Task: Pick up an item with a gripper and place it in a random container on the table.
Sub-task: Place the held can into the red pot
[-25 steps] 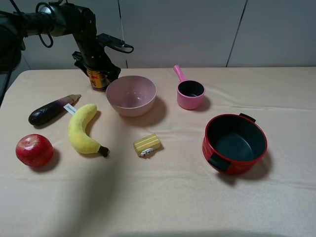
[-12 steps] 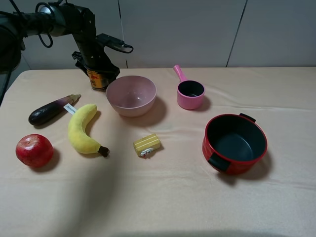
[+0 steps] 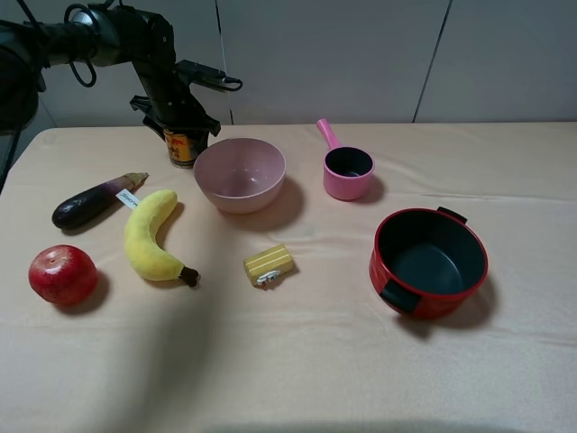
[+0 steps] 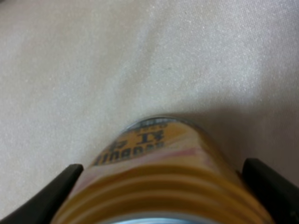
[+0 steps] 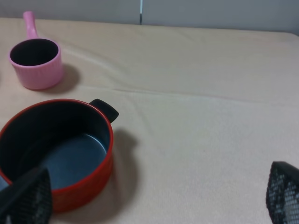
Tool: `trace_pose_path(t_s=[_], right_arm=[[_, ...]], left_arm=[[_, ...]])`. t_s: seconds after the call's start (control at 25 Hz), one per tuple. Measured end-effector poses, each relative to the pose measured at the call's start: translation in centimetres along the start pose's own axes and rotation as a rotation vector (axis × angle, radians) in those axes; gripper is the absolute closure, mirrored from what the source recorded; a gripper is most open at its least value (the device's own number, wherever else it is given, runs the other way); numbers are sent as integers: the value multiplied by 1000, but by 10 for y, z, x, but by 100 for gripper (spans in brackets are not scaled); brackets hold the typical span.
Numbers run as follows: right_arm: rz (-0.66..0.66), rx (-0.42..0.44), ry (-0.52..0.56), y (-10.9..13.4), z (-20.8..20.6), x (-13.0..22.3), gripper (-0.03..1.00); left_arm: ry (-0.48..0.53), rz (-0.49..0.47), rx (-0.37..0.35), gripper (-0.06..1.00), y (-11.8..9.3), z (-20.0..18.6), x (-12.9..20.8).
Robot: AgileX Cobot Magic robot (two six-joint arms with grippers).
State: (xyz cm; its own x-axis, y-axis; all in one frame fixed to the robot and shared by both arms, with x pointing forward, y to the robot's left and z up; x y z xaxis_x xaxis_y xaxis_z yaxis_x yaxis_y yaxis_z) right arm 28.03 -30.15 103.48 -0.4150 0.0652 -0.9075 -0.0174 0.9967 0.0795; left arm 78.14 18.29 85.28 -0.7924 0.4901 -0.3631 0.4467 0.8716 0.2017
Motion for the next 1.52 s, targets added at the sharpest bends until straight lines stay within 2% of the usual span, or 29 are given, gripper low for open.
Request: trace_pose_path(t_s=[0.64, 1.28, 1.52], right_arm=[[0, 0, 0, 0, 0, 0, 27], [0, 0, 0, 0, 0, 0, 27], [0, 0, 0, 0, 0, 0, 27]], left_arm=[[13, -7, 1, 27, 1, -8, 0], [-6, -27, -17, 27, 16, -73, -21], [3, -21, -13, 27, 11, -97, -30]])
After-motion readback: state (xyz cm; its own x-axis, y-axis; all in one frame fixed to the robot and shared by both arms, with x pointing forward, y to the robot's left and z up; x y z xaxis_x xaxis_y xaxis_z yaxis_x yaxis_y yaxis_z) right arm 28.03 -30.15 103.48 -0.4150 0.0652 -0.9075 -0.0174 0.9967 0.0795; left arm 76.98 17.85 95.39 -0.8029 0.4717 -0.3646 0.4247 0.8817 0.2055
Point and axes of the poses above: a point on each arm's last joint axis where the gripper is mounted, z pointing out along that axis toward the gripper, y along the wrist's bending axis when the last joint is at zero, x = y × z, the point moved 5 cm from there along z, pointing out along that axis toward the gripper, and after that the axes turned 7 degrees about z, right-handed, at the moved point
